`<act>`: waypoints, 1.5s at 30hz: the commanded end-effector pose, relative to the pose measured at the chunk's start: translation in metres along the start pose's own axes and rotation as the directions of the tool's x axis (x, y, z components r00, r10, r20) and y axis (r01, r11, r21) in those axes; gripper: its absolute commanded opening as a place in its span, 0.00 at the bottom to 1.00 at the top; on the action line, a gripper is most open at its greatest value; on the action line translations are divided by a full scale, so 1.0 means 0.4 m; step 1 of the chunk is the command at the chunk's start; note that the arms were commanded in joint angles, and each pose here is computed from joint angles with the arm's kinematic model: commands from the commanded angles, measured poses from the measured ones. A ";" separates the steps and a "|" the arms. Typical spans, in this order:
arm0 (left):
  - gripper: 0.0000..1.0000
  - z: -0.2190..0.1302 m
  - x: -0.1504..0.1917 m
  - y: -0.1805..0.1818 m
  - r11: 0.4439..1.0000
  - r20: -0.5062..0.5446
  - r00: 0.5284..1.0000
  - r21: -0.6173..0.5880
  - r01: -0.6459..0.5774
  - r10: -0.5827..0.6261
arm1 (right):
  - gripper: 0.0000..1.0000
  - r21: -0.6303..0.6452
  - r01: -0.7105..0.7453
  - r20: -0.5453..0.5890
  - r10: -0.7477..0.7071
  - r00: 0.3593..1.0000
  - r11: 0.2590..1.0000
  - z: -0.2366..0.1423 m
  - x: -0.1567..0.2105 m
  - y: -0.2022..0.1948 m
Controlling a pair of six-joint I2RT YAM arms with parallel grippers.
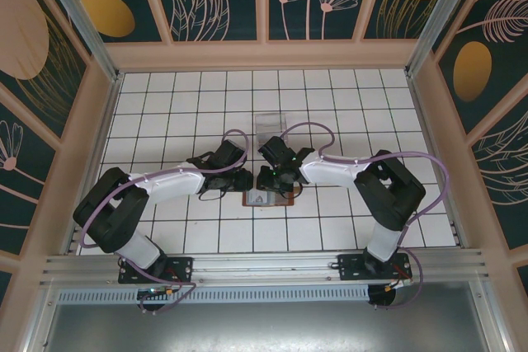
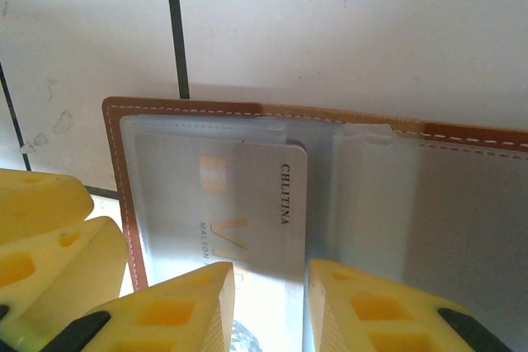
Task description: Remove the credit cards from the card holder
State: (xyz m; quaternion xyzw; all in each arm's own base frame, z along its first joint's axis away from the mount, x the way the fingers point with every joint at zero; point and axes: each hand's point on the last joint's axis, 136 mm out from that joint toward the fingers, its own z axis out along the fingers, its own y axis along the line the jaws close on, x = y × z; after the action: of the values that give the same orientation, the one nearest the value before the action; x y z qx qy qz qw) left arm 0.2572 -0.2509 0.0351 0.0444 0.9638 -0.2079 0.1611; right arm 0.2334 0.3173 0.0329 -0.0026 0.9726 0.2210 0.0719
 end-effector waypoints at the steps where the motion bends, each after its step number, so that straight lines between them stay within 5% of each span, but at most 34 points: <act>1: 0.34 -0.013 -0.004 -0.004 1.000 0.010 1.000 -0.002 0.001 -0.001 | 0.30 0.023 -0.010 0.019 0.009 1.000 1.000 -0.013 -0.007 -0.008; 45: 0.34 -0.012 -0.005 -0.008 1.000 0.006 1.000 0.003 -0.002 0.002 | 0.17 0.016 0.003 -0.029 -0.002 1.000 1.000 0.036 0.012 -0.002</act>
State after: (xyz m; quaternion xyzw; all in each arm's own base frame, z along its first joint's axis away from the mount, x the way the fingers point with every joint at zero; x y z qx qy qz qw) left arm 0.2571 -0.2509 0.0350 0.0444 0.9638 -0.2079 0.1609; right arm 0.2322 0.3191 0.0262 -0.0043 0.9741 0.2165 0.0657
